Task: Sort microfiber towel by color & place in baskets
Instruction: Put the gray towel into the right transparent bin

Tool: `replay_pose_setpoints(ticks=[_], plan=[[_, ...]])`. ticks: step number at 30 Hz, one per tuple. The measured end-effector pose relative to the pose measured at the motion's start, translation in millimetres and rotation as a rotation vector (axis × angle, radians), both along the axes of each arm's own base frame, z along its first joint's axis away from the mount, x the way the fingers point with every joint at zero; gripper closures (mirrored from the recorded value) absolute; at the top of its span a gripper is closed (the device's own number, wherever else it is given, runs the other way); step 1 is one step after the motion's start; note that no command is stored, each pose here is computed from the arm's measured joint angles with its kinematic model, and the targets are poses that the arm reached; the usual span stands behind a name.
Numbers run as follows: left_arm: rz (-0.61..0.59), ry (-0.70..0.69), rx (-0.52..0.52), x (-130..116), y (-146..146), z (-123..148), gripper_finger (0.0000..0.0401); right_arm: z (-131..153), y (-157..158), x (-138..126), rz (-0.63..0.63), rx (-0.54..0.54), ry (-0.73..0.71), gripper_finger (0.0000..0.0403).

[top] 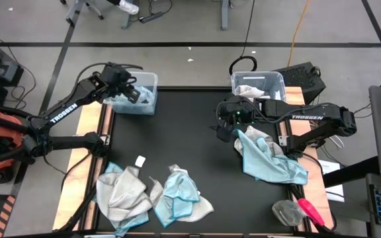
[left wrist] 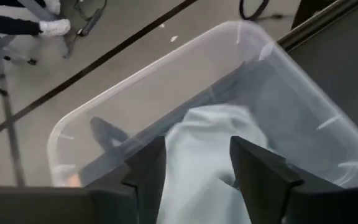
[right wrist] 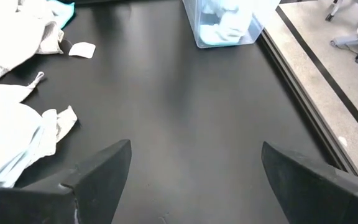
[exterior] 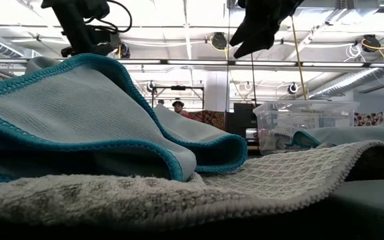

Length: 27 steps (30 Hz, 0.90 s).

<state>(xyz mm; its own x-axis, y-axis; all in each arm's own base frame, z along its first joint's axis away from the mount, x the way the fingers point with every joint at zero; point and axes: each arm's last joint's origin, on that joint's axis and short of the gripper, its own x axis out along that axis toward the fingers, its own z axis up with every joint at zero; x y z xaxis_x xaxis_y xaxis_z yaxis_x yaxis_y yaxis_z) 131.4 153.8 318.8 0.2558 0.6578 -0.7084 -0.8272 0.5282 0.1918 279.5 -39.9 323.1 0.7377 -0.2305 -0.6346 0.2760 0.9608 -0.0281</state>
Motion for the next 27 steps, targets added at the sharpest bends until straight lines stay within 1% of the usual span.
replay_pose_setpoints(ticks=[2,6,13,16,18,21,27], plan=[[-0.031,-0.04,-0.004,2,0,2,0.0208,0,0,0,-0.004,0.007,0.001,0.0051],[-0.119,-0.113,-0.062,5,-2,2,0.0207,-1,0,-1,-0.004,0.011,0.01,0.0051],[-0.347,-0.28,-0.223,12,-10,2,0.0207,-2,0,-2,0.002,0.016,0.024,0.0051],[-0.465,-0.358,-0.301,17,-17,3,0.0207,-2,0,-2,0.007,0.009,0.026,0.0051],[-0.518,-0.397,-0.35,21,-22,4,0.0207,-2,0,-2,0.011,0.005,0.028,0.0051],[-0.585,-0.425,-0.405,28,-31,4,0.0206,-2,0,-2,0.013,0.003,0.031,0.0051],[-0.703,-0.409,-0.482,43,-57,4,0.0206,-6,1,-5,0.029,-0.007,0.084,0.0051]])
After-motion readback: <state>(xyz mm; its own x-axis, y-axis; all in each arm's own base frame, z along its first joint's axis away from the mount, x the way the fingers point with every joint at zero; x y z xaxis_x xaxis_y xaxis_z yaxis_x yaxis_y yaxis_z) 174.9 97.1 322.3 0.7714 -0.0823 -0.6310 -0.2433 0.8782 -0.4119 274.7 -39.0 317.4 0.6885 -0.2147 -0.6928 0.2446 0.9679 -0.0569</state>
